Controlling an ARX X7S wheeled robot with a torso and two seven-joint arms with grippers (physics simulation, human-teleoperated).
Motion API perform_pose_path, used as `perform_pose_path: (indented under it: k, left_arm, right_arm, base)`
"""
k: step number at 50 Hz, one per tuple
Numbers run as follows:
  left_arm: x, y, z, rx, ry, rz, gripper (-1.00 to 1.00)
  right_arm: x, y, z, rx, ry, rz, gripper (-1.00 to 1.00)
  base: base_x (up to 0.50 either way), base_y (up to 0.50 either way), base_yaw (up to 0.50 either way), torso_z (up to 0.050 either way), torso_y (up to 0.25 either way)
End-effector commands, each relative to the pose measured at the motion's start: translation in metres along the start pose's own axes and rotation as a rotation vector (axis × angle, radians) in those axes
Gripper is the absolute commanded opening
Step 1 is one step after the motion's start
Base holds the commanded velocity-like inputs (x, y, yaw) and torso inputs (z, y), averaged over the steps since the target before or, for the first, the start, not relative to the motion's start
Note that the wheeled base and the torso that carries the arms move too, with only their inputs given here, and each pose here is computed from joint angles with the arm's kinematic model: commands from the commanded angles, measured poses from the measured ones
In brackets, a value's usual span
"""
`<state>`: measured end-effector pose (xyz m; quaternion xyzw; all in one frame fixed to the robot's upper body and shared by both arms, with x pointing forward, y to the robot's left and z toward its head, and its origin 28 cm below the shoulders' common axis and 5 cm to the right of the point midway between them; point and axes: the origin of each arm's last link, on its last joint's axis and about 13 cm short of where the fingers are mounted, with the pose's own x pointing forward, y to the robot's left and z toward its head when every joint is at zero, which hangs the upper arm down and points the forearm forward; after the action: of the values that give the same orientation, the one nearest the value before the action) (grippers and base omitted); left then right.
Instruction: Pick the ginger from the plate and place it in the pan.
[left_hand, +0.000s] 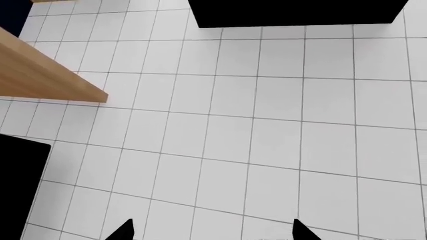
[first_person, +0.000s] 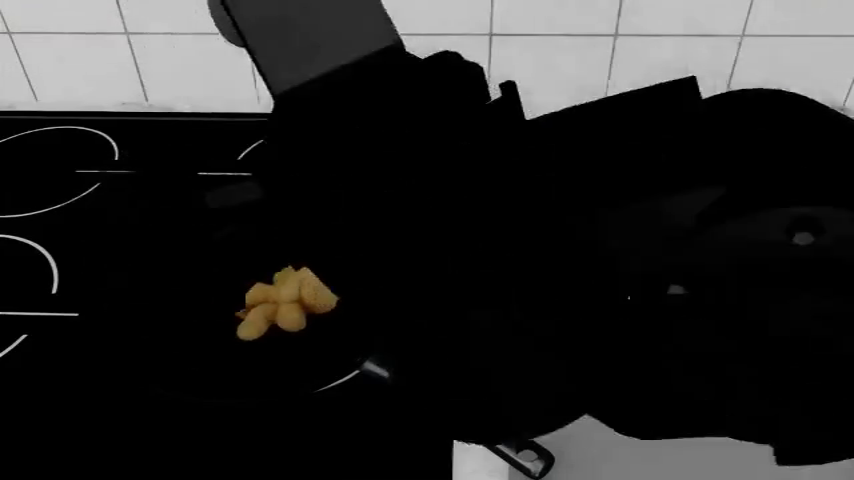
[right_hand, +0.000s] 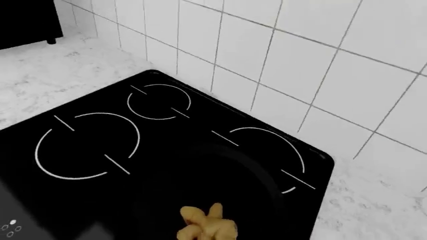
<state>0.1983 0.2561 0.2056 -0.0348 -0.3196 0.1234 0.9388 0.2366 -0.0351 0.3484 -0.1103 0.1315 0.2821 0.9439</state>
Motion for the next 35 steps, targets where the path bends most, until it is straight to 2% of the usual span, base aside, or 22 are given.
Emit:
perform_pose_path:
  k: [1,8,12,15,18,20,21,24,26,28,35]
  left_arm:
    - [-0.001,-0.006,0.001,-0.004,0.006,-0.017,1.00]
    - [-0.003,-0.008,0.002,-0.012,0.008,-0.029,1.00]
    - [-0.005,-0.008,0.001,-0.016,0.014,-0.032,1.00]
    - [-0.007,-0.009,0.000,-0.016,0.022,-0.036,1.00]
    - [-0.008,-0.009,0.000,-0.016,0.024,-0.042,1.00]
    - [-0.008,-0.009,0.001,-0.018,0.024,-0.041,1.00]
    - [-0.009,-0.009,0.000,-0.019,0.027,-0.042,1.00]
    - [-0.010,-0.010,0.000,-0.021,0.032,-0.046,1.00]
    - [-0.012,-0.010,-0.001,-0.023,0.040,-0.047,1.00]
    - [-0.013,-0.011,-0.002,-0.022,0.044,-0.050,1.00]
    - [-0.027,-0.008,-0.013,-0.028,0.094,-0.073,1.00]
  right_arm:
    - [-0.060,0.002,-0.044,0.097,-0.133,-0.135,1.00]
    - [-0.090,0.008,-0.075,0.125,-0.215,-0.234,1.00]
    - [-0.102,0.012,-0.106,0.141,-0.286,-0.333,1.00]
    - [-0.095,0.005,-0.131,0.077,-0.337,-0.455,1.00]
    - [-0.094,0.005,-0.161,0.093,-0.344,-0.522,1.00]
    - [-0.100,0.009,-0.179,0.068,-0.426,-0.541,1.00]
    - [-0.104,0.011,-0.189,0.074,-0.424,-0.593,1.00]
    - [-0.103,0.012,-0.212,0.095,-0.434,-0.656,1.00]
    - [-0.102,0.012,-0.227,0.067,-0.429,-0.731,1.00]
    - [-0.103,0.014,-0.232,0.087,-0.452,-0.729,1.00]
    - [-0.098,0.020,-0.266,0.088,-0.481,-0.872,1.00]
  base:
    - [0.00,0.00,0.00,0.000,0.000]
    - [0.00,0.00,0.00,0.000,0.000]
    - [0.00,0.00,0.00,0.000,0.000]
    - [0.00,0.00,0.00,0.000,0.000]
    - [0.00,0.00,0.00,0.000,0.000]
    - [0.00,0.00,0.00,0.000,0.000]
    - [0.00,0.00,0.00,0.000,0.000]
    - [0.00,0.00,0.00,0.000,0.000]
    - [0.00,0.00,0.00,0.000,0.000]
    - [0.00,0.00,0.00,0.000,0.000]
    - [0.00,0.00,0.00,0.000,0.000]
